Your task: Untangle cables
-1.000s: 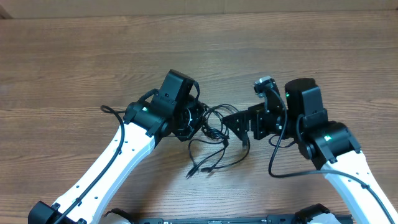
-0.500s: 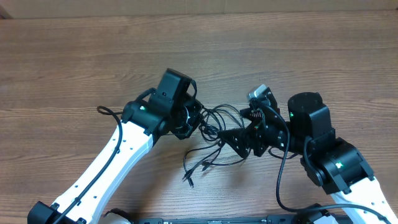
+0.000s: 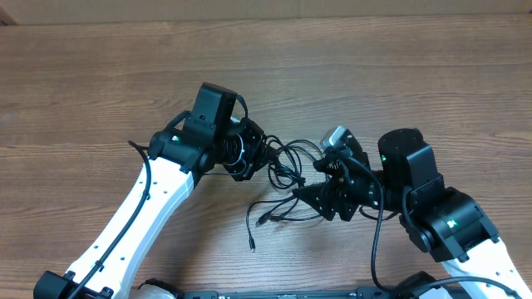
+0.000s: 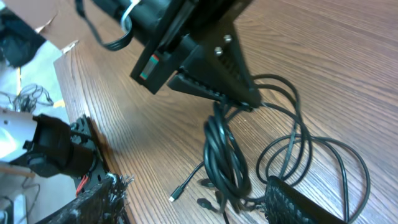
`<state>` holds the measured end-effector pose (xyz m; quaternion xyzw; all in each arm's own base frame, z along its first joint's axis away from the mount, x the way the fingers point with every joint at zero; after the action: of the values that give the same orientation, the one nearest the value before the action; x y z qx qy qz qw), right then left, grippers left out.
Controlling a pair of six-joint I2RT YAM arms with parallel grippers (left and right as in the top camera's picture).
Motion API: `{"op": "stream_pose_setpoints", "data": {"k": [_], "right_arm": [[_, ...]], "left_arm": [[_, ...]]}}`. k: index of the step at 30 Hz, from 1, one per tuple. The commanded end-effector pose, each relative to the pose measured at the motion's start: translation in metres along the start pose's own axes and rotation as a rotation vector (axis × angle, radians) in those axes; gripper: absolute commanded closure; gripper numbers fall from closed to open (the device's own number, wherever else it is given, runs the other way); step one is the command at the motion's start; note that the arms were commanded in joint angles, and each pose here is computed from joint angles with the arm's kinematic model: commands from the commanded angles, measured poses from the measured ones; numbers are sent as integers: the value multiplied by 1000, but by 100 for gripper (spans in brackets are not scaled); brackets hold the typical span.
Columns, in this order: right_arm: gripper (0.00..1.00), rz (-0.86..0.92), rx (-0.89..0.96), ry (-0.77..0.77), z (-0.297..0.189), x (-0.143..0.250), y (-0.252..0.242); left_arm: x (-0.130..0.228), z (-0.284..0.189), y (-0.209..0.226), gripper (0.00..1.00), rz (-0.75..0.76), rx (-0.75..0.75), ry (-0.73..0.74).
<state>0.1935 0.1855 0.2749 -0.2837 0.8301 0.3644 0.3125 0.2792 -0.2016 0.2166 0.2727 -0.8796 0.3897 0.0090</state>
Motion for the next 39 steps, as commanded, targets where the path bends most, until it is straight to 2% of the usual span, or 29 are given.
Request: {"op": "stream_pose_setpoints", "data": {"k": [1,9,13,16,22,26,30,39], "right_arm": [[31,-54,27,5,2,1,-1],[38,-63,58,50,9,7,-7],[39,-77,45,78,12,13,-3],[44,-122,30,89,13,15,1],[60,-132,23,91,14,15,4],[75,-130,28,100,14,17,3],[84,-131,34,100,14,17,2],[80,-123,35,115,16,21,0]], "left_arm": [[12,-9,-13,96,44,65,71],[15,-10,-14,96,27,74,96],[18,-10,-13,95,-20,71,115],[18,-10,-13,96,-66,70,120],[18,-10,-13,96,-92,69,122],[21,-10,-14,96,-92,76,146],[21,-10,-14,96,-110,75,147],[26,-11,-16,96,-118,86,183]]}}
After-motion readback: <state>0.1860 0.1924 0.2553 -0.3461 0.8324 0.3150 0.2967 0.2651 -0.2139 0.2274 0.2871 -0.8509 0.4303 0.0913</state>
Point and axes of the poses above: each gripper's point midway between its finger pads, its own z axis out along the fingers, its own y axis along the line the jaws close on, x = y × z, the point moved 4 cm from there along -z, back along the fingers, and after that the axes turned 9 degrees about z, right-handed, at the moved point
